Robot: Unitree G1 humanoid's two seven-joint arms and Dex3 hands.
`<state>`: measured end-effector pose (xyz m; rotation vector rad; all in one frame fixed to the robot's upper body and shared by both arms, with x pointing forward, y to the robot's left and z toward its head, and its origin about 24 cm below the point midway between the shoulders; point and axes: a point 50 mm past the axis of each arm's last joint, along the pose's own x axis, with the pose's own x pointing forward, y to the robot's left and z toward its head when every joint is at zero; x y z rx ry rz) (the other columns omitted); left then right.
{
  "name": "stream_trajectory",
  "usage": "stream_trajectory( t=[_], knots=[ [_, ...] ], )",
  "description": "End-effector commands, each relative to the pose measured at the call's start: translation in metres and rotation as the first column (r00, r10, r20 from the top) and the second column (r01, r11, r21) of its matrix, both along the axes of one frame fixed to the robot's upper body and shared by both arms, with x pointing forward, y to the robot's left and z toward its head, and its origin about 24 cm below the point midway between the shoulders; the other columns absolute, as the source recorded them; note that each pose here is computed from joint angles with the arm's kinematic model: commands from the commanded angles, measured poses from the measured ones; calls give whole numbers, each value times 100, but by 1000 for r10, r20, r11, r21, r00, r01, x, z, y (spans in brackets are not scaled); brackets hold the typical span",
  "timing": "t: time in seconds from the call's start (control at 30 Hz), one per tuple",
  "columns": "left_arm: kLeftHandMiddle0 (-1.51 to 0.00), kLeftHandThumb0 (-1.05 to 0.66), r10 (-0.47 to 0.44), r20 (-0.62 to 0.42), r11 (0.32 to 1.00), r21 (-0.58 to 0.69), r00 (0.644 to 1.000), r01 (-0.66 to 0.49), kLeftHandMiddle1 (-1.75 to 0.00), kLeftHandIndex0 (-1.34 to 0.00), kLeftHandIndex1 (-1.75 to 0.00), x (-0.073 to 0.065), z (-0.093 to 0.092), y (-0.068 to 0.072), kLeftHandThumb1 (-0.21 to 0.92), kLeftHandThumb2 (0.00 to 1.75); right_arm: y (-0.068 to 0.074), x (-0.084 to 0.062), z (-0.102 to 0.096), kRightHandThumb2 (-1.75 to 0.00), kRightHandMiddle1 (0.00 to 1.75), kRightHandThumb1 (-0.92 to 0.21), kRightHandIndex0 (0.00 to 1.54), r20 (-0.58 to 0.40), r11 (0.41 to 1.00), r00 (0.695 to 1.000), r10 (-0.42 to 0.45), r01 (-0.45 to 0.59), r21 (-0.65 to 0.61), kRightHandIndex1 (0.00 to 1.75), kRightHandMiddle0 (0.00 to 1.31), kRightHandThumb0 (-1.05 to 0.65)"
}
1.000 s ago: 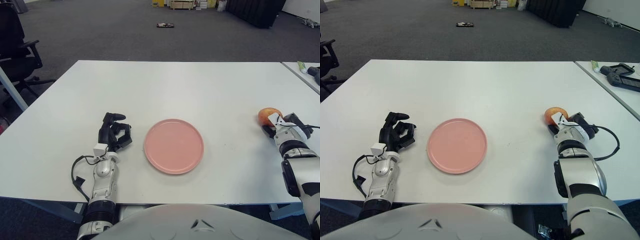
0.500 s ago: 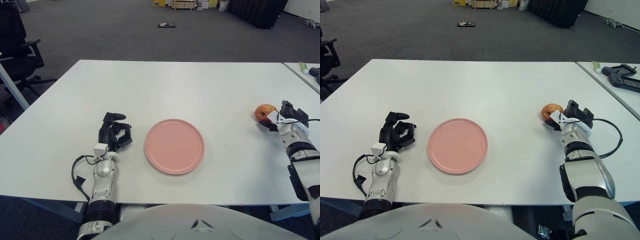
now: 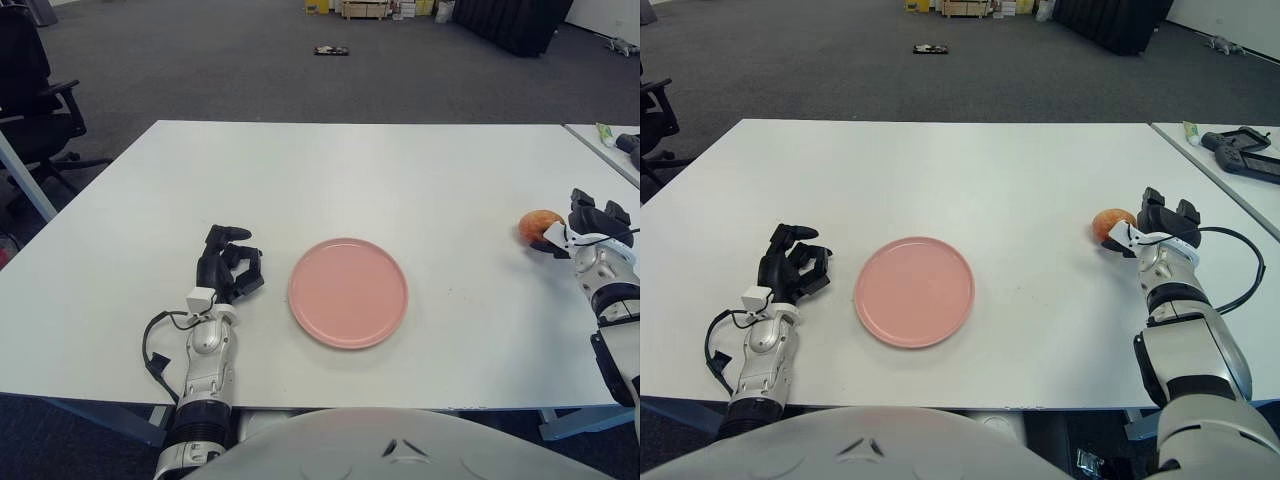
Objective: Put the apple into the plate.
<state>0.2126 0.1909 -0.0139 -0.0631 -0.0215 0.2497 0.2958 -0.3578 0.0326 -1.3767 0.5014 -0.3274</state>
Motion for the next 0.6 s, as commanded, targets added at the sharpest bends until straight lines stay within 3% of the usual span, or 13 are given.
stream_trajectory(
  t=[0.0,0.57],
  knots=[
    [-55,-1,-9,-20,1000,3,1000,9,-156,-39,-175,1,-3,-2,44,112,-2,6,12,-27,0,-70,0,29,999,999,28,-27,-28,0,0,-104],
    [-55,-1,-11,-24,1000,0,1000,11,-162,-36,-175,1,-4,-3,43,115,1,11,16,-23,0,-67,0,7,995,996,94,-93,-27,0,0,-105]
  ],
)
